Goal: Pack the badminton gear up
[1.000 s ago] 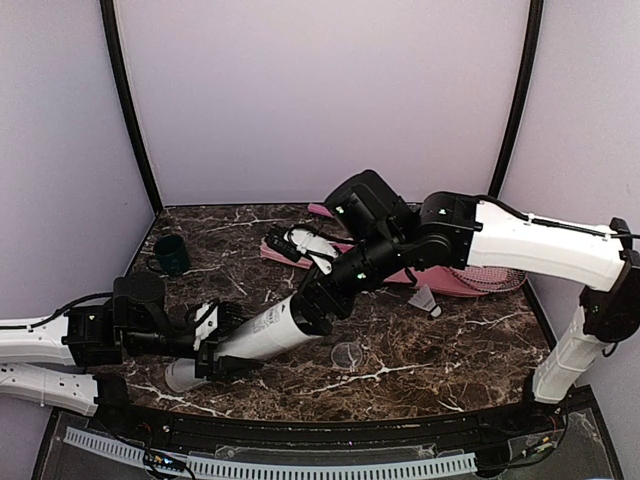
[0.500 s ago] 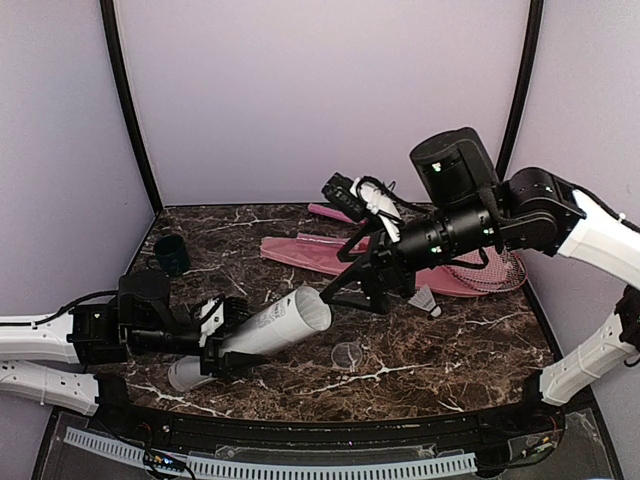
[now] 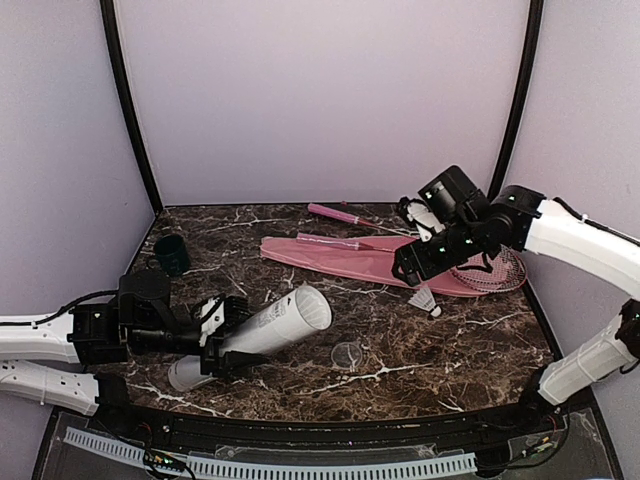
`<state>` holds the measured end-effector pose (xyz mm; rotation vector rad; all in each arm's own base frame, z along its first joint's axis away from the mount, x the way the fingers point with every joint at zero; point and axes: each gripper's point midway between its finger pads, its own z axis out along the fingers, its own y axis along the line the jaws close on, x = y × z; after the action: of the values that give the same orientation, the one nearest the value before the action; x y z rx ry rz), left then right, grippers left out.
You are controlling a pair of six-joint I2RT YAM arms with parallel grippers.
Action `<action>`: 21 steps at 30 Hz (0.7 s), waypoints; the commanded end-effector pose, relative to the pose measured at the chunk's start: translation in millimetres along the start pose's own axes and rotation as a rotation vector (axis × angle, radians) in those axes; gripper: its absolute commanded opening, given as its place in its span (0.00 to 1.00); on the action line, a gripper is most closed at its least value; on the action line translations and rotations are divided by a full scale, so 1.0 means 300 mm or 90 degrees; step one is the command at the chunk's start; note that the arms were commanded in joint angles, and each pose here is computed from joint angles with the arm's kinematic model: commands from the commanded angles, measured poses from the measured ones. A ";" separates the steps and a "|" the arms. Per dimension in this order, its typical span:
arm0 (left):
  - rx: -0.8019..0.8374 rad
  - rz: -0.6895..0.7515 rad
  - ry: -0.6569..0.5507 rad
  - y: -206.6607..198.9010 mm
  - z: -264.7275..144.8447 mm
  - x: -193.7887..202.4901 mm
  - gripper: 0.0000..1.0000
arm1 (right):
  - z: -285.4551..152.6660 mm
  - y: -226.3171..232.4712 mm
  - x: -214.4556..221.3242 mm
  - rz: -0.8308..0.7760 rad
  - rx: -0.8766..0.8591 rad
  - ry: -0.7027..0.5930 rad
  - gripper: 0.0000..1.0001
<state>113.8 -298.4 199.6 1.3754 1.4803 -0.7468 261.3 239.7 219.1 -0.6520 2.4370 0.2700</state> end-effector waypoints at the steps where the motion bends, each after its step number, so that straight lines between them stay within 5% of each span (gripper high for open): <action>1: 0.000 -0.008 -0.014 0.004 -0.006 -0.031 0.49 | 0.125 -0.073 0.086 -0.005 0.076 0.057 0.76; 9: 0.007 -0.008 -0.014 0.000 -0.002 -0.034 0.49 | 0.255 -0.170 0.163 -0.056 0.159 0.165 0.70; 14: 0.007 -0.011 -0.016 -0.001 -0.007 -0.036 0.49 | 0.337 -0.246 0.247 -0.071 0.207 0.242 0.81; 21: 0.009 -0.008 -0.017 -0.003 -0.007 -0.038 0.49 | 0.413 -0.268 0.233 -0.035 0.163 0.241 0.85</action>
<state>114.0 -299.3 199.4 1.3769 1.4837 -0.7482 301.1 177.3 76.5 -0.7131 2.7529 -0.2742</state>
